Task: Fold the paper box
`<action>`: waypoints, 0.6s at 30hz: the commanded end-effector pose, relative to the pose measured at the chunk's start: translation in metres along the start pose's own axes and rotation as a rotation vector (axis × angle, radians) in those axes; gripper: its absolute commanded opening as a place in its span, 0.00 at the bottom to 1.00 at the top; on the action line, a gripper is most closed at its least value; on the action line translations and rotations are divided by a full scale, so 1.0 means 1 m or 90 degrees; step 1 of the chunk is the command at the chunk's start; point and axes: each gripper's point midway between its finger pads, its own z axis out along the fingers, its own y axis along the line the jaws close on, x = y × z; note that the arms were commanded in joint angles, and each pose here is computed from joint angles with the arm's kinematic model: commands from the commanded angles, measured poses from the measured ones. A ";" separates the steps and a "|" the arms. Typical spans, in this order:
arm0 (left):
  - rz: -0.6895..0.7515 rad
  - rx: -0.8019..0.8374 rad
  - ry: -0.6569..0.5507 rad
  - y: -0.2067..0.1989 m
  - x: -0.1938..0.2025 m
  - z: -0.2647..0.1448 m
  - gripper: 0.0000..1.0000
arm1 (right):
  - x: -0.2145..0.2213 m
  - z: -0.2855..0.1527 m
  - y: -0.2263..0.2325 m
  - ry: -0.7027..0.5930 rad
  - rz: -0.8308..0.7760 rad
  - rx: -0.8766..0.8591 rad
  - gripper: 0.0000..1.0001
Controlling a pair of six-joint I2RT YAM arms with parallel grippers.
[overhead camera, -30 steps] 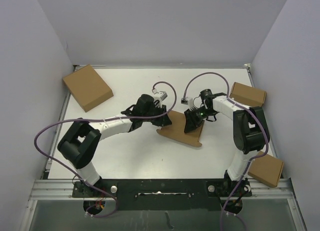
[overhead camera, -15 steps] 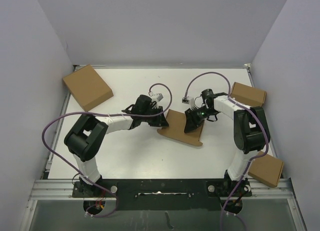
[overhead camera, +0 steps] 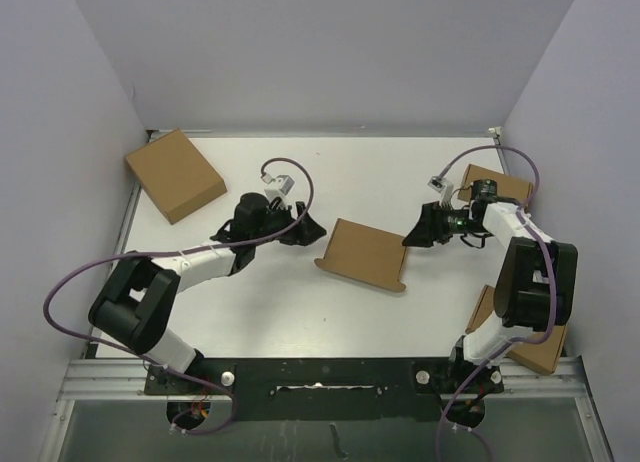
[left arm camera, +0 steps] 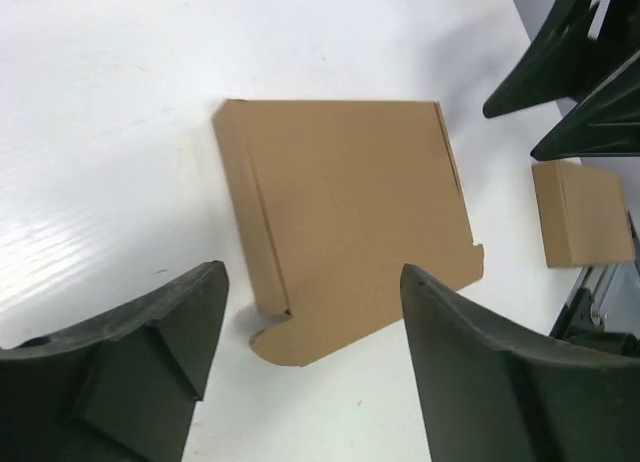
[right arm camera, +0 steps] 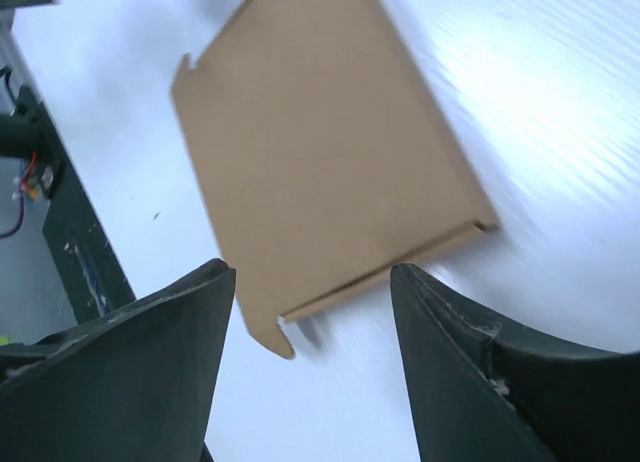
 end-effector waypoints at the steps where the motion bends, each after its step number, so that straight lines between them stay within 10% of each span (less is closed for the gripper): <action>1: -0.033 0.033 -0.119 0.011 -0.037 -0.014 0.71 | 0.006 -0.005 -0.029 -0.016 0.071 0.059 0.65; 18: -0.178 0.002 -0.036 0.032 0.008 0.008 0.73 | 0.032 0.023 -0.053 0.027 0.233 0.013 0.45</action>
